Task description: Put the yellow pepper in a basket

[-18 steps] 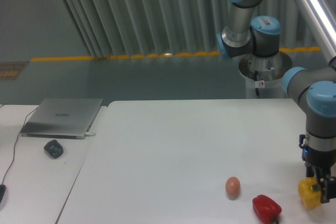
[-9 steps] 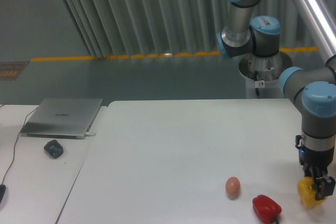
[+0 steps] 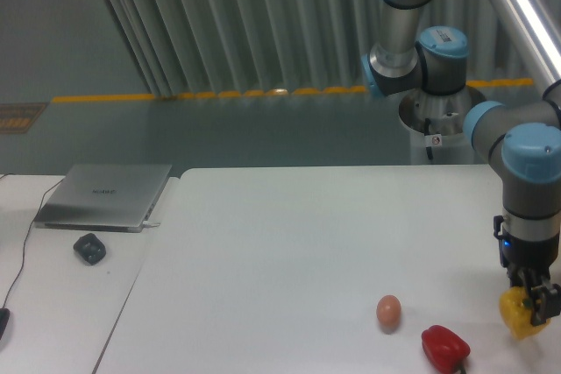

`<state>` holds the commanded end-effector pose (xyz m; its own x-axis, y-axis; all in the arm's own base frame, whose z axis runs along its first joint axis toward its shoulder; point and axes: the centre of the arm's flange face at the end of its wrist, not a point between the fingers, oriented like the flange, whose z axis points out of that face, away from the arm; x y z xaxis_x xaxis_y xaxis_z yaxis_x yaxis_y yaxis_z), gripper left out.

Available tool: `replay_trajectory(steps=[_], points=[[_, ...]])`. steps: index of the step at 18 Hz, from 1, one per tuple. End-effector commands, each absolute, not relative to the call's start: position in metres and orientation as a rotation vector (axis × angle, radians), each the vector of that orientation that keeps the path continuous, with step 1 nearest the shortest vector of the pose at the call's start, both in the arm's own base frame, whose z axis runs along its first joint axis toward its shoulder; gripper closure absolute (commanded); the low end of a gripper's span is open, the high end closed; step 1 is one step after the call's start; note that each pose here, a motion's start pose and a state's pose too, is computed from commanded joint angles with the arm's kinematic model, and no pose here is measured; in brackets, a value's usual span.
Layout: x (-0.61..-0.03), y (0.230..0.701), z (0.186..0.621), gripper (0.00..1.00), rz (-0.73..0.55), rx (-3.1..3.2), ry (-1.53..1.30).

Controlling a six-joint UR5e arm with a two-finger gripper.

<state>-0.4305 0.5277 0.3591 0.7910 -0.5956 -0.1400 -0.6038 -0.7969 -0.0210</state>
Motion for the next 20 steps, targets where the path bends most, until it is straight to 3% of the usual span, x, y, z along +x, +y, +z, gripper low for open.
replay_trajectory(steps=[10,16,20], points=[[-0.434,0.479,0.392,0.78,-0.204,-2.858,1.001],[-0.444,0.448,0.390,0.78,-0.324,-2.742,1.240],[-0.461,0.426,0.389,0.78,-0.339,-2.661,1.387]])
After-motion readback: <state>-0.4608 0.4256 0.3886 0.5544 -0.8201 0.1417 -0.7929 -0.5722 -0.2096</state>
